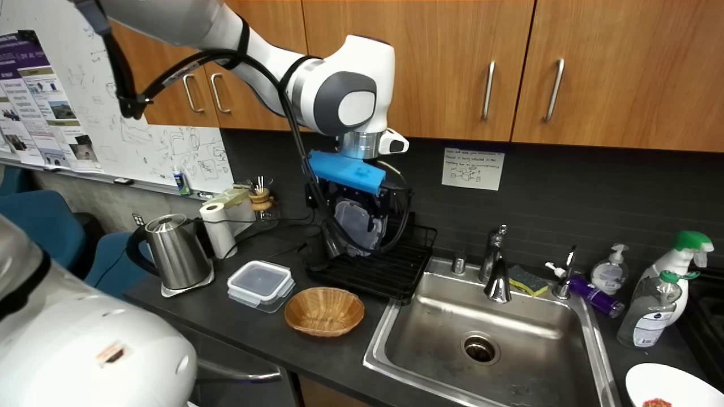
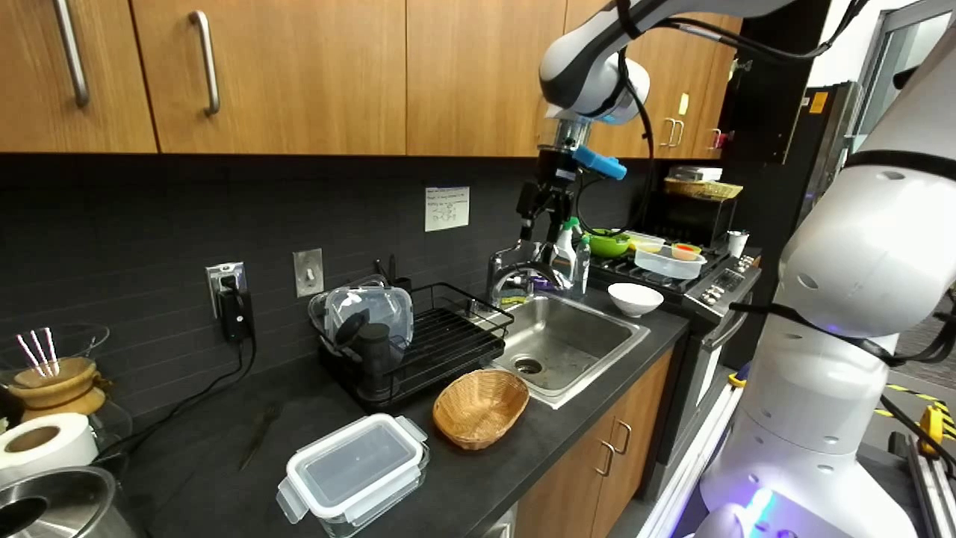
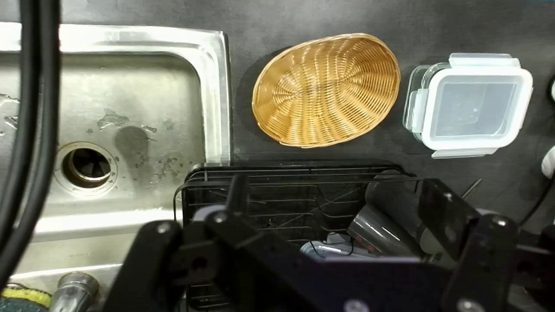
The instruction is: Put the bowl on the lunch box
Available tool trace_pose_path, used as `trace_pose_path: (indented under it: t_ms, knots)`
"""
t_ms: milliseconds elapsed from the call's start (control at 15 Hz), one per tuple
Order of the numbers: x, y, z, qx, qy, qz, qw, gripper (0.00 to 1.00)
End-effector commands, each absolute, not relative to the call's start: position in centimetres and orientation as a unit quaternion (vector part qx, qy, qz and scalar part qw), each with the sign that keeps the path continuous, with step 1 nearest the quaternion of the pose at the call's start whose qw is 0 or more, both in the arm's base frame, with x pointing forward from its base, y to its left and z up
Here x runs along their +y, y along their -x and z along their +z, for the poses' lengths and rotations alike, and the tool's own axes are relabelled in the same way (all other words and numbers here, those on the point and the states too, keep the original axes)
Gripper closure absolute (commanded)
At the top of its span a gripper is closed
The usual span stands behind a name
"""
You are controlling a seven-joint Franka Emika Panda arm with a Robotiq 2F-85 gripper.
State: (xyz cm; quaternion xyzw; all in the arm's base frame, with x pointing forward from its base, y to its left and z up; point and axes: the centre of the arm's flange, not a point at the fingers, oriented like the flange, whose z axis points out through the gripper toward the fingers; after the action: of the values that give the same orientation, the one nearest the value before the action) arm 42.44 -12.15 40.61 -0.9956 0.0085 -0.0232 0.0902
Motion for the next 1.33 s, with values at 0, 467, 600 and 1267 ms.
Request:
trace_pose_path:
  t_ms: [0,467,600,1267]
  knots:
    - [-11.9,-42.4,40.4,0.004,0.996,-0.019,0.085,0.0]
    - [-9.3,-41.8,38.1,-0.028,0.998,0.019,0.044,0.0]
    - [-8.5,-41.4,37.5,-0.033,0.999,0.026,0.033,0.0]
    - [-1.0,-43.1,32.5,-0.052,0.999,-0.011,-0.013,0.0]
